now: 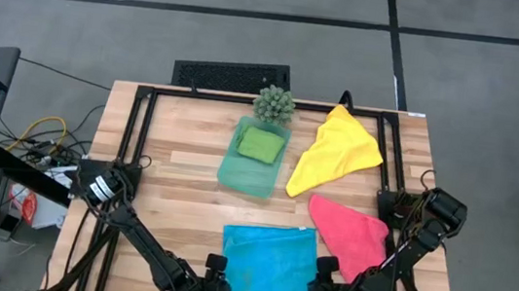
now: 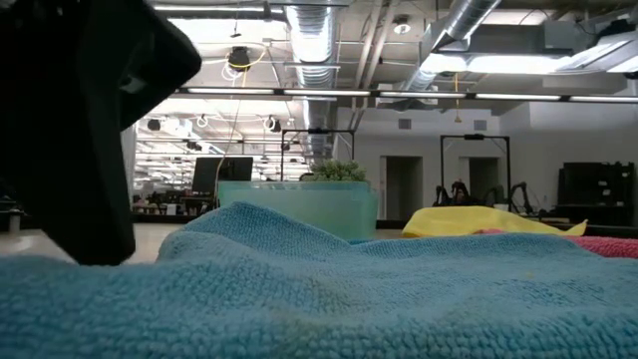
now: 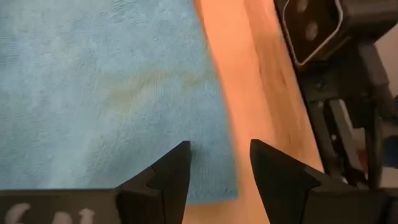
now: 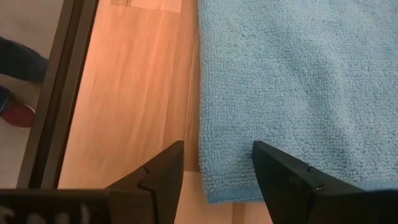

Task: Fold microfiber towels
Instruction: Fold the blue micro fiber cloth

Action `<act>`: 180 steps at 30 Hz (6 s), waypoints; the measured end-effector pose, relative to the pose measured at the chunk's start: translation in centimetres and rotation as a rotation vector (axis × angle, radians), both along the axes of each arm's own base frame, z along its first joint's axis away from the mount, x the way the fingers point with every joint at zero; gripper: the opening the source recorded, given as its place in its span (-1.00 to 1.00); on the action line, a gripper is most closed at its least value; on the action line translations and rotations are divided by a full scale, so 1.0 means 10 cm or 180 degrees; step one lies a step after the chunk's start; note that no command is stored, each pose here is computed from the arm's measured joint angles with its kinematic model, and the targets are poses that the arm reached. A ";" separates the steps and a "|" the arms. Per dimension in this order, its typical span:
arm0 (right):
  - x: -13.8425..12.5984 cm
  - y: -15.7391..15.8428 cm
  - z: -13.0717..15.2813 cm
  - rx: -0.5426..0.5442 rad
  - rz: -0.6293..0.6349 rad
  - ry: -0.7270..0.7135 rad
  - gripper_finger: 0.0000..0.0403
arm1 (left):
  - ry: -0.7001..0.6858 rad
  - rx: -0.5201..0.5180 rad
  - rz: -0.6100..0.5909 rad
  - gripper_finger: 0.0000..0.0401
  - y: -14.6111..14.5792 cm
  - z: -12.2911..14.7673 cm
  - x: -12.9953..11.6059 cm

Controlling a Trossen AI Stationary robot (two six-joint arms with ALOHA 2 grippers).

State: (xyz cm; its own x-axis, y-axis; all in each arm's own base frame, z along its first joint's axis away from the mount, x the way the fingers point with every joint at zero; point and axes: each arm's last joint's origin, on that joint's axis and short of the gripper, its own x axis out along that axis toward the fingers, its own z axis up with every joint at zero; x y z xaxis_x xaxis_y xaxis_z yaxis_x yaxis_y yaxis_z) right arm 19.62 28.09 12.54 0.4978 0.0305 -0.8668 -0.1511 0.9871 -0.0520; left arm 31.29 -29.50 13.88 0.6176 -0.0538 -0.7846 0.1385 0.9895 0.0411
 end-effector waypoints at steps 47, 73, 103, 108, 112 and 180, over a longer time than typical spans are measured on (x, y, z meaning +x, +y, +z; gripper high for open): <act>-0.11 -0.27 0.58 -0.0036 -0.0489 -0.0092 -0.92 | 0.0558 -0.0173 0.1135 -0.98 0.28 0.61 0.01; 0.17 -1.02 0.49 -0.0315 -0.1184 0.0362 -0.82 | 0.0906 0.0339 0.1558 -0.96 1.17 0.36 0.39; 0.10 -1.32 0.66 -0.0173 -0.1767 -0.0071 -0.09 | 0.0642 0.0215 0.1567 -0.16 1.33 0.79 0.38; 0.07 -1.19 0.76 -0.0019 -0.1618 -0.0481 -0.16 | -0.0032 -0.0211 0.1404 -0.16 1.22 0.89 0.47; 0.10 -1.06 0.61 -0.0096 -0.1577 -0.0502 -0.23 | -0.0069 -0.0382 0.1375 -0.16 1.14 0.64 0.48; 0.27 -0.62 -0.33 0.0062 -0.2345 -0.1421 -0.41 | -0.0366 -0.0536 0.1755 -0.16 0.85 0.17 0.23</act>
